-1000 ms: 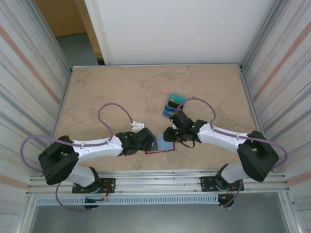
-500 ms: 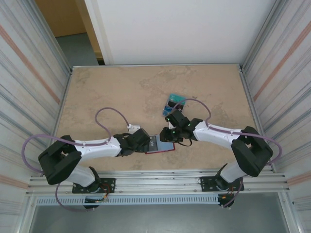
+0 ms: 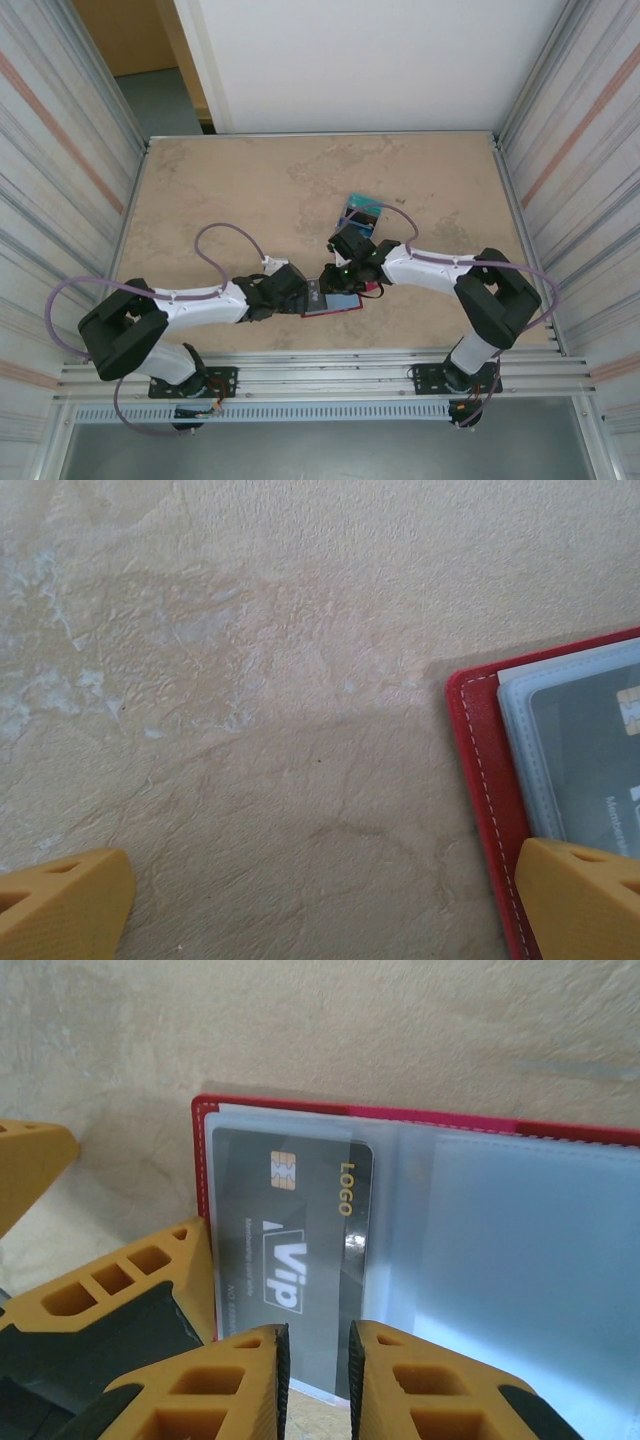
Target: Take the credit cards out of the card holder
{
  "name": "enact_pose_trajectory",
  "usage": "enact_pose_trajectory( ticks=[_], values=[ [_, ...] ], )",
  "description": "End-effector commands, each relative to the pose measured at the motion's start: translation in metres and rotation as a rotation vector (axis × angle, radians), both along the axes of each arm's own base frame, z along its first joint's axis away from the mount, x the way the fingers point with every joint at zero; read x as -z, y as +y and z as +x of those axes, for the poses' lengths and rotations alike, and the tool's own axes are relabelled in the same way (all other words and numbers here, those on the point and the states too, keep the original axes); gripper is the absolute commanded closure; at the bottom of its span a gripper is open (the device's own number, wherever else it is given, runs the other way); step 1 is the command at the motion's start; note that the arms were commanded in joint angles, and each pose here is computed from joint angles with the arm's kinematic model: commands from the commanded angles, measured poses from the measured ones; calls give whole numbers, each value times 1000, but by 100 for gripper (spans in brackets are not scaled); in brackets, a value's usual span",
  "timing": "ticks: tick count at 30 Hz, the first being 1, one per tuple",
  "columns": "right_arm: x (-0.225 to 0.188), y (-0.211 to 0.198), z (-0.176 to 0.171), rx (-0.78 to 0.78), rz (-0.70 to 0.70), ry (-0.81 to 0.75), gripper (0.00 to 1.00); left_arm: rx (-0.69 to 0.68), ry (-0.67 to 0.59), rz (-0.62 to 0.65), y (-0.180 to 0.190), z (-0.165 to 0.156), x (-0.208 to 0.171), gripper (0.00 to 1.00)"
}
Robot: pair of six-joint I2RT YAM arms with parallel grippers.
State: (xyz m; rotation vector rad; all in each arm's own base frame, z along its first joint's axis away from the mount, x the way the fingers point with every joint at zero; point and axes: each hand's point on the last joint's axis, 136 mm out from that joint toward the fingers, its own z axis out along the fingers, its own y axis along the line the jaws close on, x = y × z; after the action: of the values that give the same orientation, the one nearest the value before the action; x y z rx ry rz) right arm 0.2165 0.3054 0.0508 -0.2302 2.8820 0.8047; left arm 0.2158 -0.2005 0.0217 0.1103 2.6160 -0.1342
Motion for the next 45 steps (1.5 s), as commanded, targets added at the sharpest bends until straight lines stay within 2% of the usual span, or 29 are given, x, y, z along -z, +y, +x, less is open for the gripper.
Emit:
enact_pose_trajectory(
  ticks=[1,16,26,40,45],
  values=[
    [0,7,0,17,43,51,77,-19,22,11,8,-4,7,1],
    [27,-2,-4,43,-12,115,78,-23,34,25,8,-3,9,1],
    [36,2,-6,40,1,146,77,-25,44,35,9,-5,11,1],
    [15,20,-3,48,293,199,79,-29,62,59,11,-6,15,1],
    [8,19,-1,50,344,192,82,-33,64,59,11,-6,15,1]
  ],
)
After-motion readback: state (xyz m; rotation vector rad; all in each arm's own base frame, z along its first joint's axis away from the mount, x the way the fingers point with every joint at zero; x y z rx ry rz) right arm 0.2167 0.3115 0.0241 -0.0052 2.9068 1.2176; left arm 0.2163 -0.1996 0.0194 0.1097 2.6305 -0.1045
